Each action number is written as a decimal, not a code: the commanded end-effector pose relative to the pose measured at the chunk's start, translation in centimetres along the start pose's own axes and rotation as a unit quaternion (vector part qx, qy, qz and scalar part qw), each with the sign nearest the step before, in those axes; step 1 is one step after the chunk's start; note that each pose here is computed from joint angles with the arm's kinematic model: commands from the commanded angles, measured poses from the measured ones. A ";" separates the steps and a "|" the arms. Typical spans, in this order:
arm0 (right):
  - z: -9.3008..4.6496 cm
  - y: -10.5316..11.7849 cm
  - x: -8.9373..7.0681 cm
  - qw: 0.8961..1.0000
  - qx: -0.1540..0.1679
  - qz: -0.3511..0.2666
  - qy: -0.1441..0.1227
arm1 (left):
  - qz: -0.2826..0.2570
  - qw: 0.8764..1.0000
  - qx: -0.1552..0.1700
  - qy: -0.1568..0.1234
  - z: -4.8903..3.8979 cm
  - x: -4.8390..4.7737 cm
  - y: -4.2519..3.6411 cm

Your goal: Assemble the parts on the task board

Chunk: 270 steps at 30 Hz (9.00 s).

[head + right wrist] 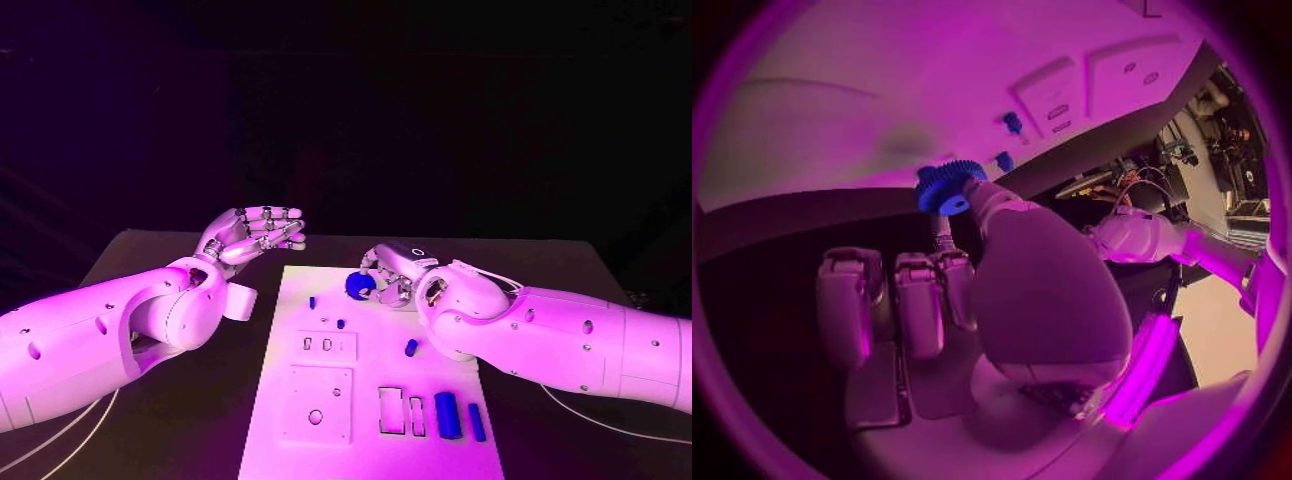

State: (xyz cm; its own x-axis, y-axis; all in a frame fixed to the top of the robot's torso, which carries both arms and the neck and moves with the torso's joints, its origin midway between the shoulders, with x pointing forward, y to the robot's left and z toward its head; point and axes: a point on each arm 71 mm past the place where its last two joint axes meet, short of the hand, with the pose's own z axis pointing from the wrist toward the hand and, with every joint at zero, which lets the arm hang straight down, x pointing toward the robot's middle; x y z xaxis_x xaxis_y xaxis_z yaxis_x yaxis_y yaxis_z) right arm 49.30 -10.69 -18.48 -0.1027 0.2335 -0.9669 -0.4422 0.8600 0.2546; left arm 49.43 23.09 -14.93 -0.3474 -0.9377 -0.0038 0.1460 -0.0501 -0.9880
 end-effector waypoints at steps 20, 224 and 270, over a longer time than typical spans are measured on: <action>1.9 1.9 2.6 1.000 0.013 -0.022 0.008 | -0.005 1.000 0.008 0.004 0.06 0.30 -0.20; -5.8 -8.7 -2.2 0.991 0.097 0.092 -0.009 | -0.005 1.000 -0.010 -0.005 0.04 -1.12 0.59; -4.2 6.7 6.7 0.995 -0.019 0.049 0.089 | -0.009 1.000 -0.015 0.002 0.47 -0.57 0.82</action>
State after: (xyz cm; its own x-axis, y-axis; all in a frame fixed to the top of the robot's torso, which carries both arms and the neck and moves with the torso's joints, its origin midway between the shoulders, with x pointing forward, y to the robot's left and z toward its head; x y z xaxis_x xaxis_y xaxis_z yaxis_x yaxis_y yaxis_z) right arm 42.06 -5.50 -23.37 -0.3247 0.2537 -0.9112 -0.4289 0.8191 0.3809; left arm 50.22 23.67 -15.75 -0.3357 -0.9420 0.0033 0.1114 -0.0432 -0.9928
